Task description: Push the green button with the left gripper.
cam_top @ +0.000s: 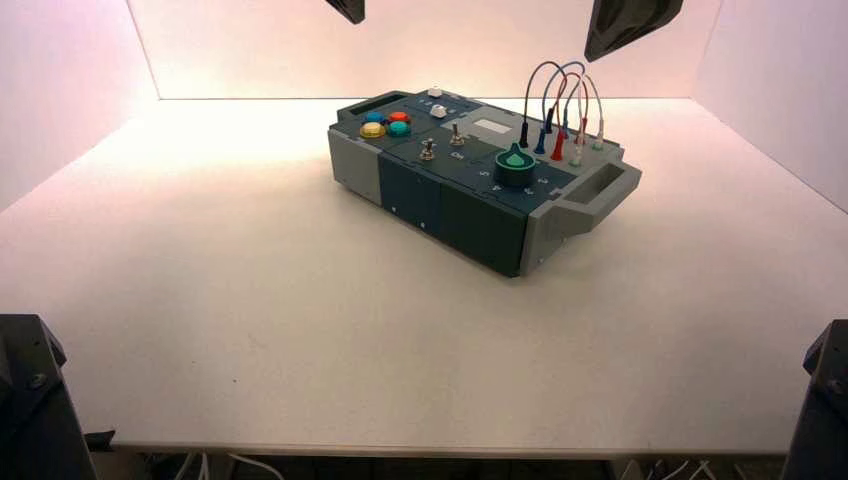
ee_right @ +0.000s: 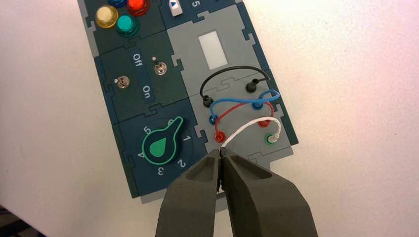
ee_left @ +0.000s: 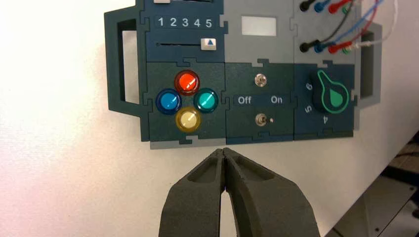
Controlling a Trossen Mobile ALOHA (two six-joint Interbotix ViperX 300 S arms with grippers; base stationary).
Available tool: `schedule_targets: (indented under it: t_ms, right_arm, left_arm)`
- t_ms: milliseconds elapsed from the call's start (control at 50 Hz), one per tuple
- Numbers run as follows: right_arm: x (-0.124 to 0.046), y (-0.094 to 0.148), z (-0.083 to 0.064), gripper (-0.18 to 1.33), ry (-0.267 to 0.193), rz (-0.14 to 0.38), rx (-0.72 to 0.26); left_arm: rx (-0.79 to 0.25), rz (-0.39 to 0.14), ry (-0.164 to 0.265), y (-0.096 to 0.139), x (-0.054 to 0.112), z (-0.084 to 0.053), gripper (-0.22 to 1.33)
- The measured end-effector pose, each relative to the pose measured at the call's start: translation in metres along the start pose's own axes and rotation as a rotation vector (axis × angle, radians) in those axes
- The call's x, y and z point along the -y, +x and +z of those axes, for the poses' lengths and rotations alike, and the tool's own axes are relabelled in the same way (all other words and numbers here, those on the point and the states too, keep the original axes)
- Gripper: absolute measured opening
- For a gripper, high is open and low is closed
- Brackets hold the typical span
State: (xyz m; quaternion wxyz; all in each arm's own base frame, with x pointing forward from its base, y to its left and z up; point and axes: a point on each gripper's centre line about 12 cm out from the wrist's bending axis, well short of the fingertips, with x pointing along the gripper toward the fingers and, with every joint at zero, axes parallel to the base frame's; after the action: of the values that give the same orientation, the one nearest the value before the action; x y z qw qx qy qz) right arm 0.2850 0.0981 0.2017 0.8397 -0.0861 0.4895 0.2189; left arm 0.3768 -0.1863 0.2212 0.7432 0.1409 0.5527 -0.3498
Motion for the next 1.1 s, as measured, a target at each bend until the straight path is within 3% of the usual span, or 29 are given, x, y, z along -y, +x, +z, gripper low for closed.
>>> schedule_targets:
  t_ms: [180,440,940,1100]
  right_arm:
    - [-0.003,0.000,0.000,-0.13,-0.008,0.005,-0.001]
    - [-0.007,0.002,0.000,-0.13,-0.020,0.011,-0.006]
    - [-0.007,0.005,-0.001,-0.13,-0.021,0.012,-0.016]
    - [-0.015,0.006,0.000,-0.13,-0.061,0.026,-0.018]
  left_arm:
    - [-0.032,0.033,-0.042,0.014,-0.001,0.009,-0.16]
    - [-0.083,0.081,-0.019,0.038,0.006,0.020,-0.16]
    - [-0.081,0.087,-0.036,0.063,0.002,0.014,-0.16]
    - [-0.076,0.094,-0.039,0.071,-0.001,0.010,-0.16]
